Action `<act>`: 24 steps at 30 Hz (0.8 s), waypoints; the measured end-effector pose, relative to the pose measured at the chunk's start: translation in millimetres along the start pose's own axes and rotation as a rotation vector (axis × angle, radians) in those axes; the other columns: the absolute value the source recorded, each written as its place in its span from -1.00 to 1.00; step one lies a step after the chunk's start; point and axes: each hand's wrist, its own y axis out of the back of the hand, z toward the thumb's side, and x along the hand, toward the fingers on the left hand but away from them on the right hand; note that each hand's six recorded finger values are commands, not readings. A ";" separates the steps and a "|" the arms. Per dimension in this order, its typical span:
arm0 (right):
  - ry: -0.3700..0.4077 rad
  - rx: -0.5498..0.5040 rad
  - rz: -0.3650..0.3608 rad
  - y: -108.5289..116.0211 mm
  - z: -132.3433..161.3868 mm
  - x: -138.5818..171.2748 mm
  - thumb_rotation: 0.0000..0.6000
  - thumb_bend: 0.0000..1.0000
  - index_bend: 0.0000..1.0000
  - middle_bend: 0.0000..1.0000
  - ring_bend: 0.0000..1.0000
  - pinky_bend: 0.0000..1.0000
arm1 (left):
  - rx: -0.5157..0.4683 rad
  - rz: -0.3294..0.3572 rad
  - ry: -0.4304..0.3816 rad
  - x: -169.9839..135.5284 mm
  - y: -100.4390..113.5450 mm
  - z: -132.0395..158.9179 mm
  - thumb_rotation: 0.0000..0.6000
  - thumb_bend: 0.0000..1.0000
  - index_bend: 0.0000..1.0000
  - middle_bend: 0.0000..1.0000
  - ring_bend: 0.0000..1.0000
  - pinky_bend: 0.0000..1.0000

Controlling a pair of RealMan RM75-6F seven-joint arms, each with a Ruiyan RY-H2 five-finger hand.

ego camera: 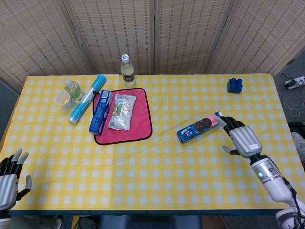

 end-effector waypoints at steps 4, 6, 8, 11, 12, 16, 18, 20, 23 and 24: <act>0.043 0.042 0.055 -3.6 20.0 -32.0 1.00 -0.60 -0.93 -0.79 -0.85 -0.55 | -0.004 -0.003 0.000 -2.2 -1.2 -0.6 1.00 0.17 -1.00 -1.00 -1.00 -1.00; 0.058 0.059 0.081 -7.7 28.9 -46.0 1.00 -0.60 -0.93 -0.79 -0.85 -0.55 | -0.006 -0.003 0.002 -3.2 -1.5 -1.7 1.00 0.17 -1.00 -1.00 -1.00 -1.00; 0.071 0.073 0.106 -13.0 38.9 -61.7 1.00 -0.60 -0.93 -0.79 -0.85 -0.56 | -0.007 -0.004 0.007 -4.1 -1.8 -3.6 1.00 0.17 -1.00 -1.00 -1.00 -1.00; 0.082 0.090 0.136 -23.2 50.9 -80.1 1.00 -0.60 -0.92 -0.79 -0.85 -0.56 | -0.007 -0.007 0.018 -5.6 -2.6 -8.1 1.00 0.17 -1.00 -1.00 -1.00 -1.00; 0.086 0.097 0.145 -26.6 54.3 -84.7 1.00 -0.60 -0.91 -0.79 -0.85 -0.56 | -0.007 -0.008 0.022 -6.1 -2.9 -9.5 1.00 0.17 -1.00 -1.00 -1.00 -1.00; 0.098 0.133 0.180 -41.4 67.4 -103.1 1.00 -0.60 -0.84 -0.79 -0.85 -0.56 | -0.009 -0.009 0.029 -7.9 -3.5 -12.8 1.00 0.17 -1.00 -1.00 -1.00 -1.00; 0.102 0.145 0.193 -47.6 72.8 -109.3 1.00 -0.60 -0.79 -0.79 -0.85 -0.56 | -0.011 -0.010 0.034 -8.9 -4.0 -14.6 1.00 0.17 -1.00 -1.00 -1.00 -1.00; 0.105 0.159 0.206 -54.3 78.1 -115.2 1.00 -0.60 -0.73 -0.79 -0.85 -0.56 | -0.012 -0.011 0.037 -9.7 -4.8 -16.0 1.00 0.17 -1.00 -1.00 -1.00 -1.00; 0.102 0.182 0.220 -61.1 81.1 -120.9 1.00 -0.60 -0.66 -0.76 -0.85 -0.56 | -0.013 -0.014 0.041 -10.6 -6.1 -17.8 1.00 0.17 -1.00 -1.00 -1.00 -1.00; 0.100 0.189 0.222 -62.9 81.4 -121.9 1.00 -0.60 -0.65 -0.76 -0.85 -0.56 | -0.014 -0.015 0.042 -10.8 -6.3 -18.2 1.00 0.17 -1.00 -1.00 -1.00 -1.00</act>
